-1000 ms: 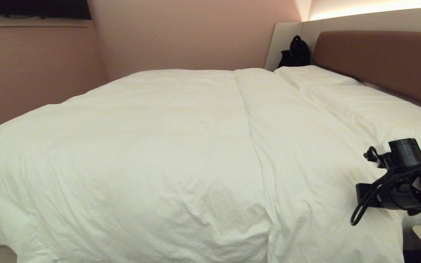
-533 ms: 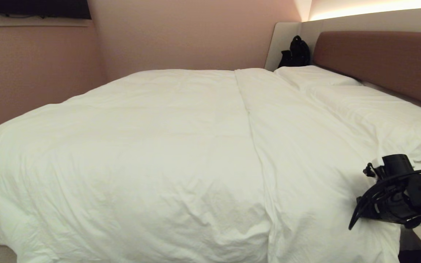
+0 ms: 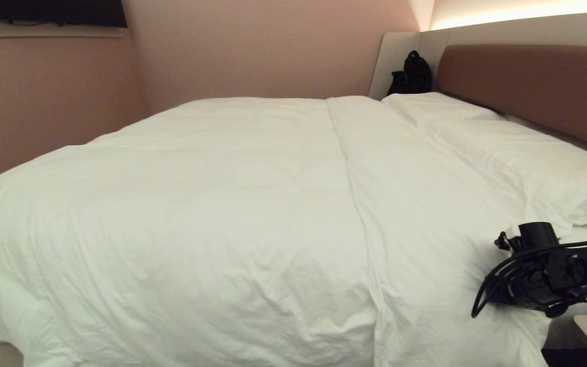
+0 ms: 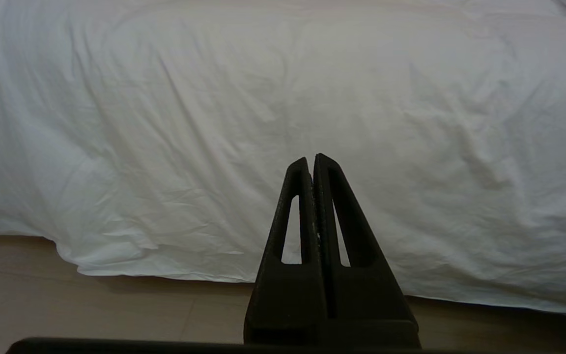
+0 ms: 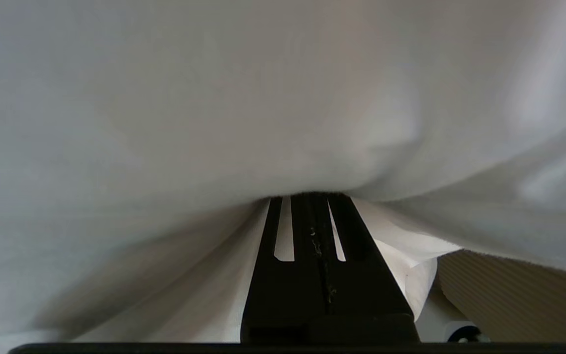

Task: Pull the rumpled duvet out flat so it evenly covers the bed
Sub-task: Flatten the corners of the folded blanket

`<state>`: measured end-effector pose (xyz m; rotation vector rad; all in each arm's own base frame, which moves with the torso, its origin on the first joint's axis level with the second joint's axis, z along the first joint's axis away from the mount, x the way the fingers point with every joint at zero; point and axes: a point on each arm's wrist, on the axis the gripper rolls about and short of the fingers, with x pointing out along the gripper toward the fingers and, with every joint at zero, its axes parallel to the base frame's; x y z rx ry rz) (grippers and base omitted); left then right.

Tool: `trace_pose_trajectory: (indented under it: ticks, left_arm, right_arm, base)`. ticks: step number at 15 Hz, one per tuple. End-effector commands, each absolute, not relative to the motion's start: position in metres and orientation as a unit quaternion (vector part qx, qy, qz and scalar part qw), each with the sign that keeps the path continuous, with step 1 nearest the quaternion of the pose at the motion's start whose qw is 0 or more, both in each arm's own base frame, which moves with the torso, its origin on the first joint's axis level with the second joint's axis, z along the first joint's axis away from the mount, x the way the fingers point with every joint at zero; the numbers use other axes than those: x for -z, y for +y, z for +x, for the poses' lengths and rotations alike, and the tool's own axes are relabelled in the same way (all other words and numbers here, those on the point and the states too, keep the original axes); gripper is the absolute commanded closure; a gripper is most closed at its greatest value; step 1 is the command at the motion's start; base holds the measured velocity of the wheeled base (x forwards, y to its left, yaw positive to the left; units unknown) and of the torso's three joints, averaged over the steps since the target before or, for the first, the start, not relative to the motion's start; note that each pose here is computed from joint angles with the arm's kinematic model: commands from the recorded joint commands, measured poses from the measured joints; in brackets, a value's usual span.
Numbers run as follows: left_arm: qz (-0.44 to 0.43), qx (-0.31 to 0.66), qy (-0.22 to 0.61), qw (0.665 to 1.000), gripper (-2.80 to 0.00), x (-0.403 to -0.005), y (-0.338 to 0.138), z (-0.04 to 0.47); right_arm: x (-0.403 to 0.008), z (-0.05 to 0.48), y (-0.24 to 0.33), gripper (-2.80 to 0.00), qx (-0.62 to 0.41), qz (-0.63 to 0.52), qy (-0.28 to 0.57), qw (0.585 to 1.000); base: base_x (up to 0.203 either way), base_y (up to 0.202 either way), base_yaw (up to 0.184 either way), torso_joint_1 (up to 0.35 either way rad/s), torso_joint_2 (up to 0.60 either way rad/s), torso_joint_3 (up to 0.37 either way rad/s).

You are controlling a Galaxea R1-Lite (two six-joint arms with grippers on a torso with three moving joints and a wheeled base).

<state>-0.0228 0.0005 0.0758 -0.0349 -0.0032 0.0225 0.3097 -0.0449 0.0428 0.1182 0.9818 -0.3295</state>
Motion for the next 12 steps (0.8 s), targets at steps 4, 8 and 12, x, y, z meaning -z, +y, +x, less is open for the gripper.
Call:
trace_pose_trajectory:
  ticks: [4, 8, 12]
  left_arm:
    - [-0.018, -0.011, -0.002, 1.000, 0.00, -0.076, 0.001, -0.023]
    - [-0.018, -0.011, -0.002, 1.000, 0.00, -0.076, 0.001, -0.023]
    - [-0.018, -0.011, -0.002, 1.000, 0.00, -0.076, 0.001, -0.023]
  right_arm:
    - [-0.050, 0.306, -0.045, 0.00, 0.160, 0.057, 0.460, 0.872]
    - [-0.062, 0.285, -0.042, 0.00, 0.160, 0.054, 0.458, 0.873]
    - [-0.068, 0.244, -0.036, 0.00, 0.157, 0.054, 0.476, 0.864]
  base:
    - [0.000, 0.000, 0.000, 0.000, 0.00, 0.000]
    - [0.000, 0.000, 0.000, 0.000, 0.00, 0.000]
    - [0.000, 0.000, 0.000, 0.000, 0.00, 0.000]
